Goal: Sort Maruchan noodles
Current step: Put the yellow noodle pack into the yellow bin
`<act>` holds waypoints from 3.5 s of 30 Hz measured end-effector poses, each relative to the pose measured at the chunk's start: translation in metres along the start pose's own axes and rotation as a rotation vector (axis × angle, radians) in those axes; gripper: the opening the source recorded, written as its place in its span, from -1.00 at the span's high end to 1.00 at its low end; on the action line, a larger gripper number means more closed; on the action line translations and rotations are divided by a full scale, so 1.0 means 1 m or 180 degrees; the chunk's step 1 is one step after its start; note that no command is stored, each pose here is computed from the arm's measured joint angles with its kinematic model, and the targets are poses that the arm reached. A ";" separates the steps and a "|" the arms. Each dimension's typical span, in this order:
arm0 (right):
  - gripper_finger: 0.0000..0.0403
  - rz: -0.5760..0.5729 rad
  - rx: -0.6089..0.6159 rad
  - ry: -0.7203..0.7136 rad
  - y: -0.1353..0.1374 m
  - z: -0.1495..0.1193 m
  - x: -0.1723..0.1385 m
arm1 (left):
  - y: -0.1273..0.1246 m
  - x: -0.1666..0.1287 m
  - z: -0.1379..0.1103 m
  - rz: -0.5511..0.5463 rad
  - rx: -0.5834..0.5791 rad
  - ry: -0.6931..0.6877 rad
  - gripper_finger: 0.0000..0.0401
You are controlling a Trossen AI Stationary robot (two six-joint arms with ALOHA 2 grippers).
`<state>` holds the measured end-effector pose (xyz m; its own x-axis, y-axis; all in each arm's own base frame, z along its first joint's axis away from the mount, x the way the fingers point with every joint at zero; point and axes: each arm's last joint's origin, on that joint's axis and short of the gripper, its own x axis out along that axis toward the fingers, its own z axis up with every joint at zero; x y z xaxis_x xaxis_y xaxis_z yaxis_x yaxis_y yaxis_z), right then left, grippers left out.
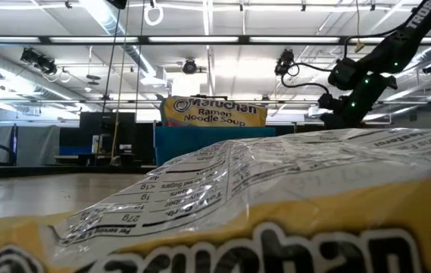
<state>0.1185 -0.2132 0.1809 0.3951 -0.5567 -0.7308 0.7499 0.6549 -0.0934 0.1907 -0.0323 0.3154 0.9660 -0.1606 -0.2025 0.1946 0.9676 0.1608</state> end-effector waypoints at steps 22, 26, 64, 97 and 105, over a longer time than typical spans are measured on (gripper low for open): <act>-0.05 -0.0916 -0.0099 0.0128 0.019 0.001 -0.038 | 0.000 0.000 0.000 -0.0001 -0.0046 0.0000 0.24; -0.05 -0.1012 -0.0126 0.0299 0.021 0.009 -0.042 | 0.000 0.000 0.000 0.0001 -0.0053 0.0000 0.24; 0.01 -0.1139 0.0003 0.1060 0.066 -0.003 -0.043 | 0.000 0.018 -0.013 0.0147 -0.0410 0.0341 0.24; 0.10 -0.2070 0.0791 0.0666 0.061 0.000 0.018 | -0.019 0.018 -0.010 -0.0085 -0.0315 0.0321 0.24; 0.10 -0.1934 0.0637 0.0413 0.070 0.010 -0.008 | -0.020 0.021 -0.013 -0.0192 -0.0235 0.0369 0.24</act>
<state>0.1732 -0.1674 0.1869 -0.1884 -0.7233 -0.6643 0.9087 0.1281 -0.3972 0.2049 -0.0525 0.2957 0.9260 -0.1995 -0.3204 0.2346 0.9693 0.0743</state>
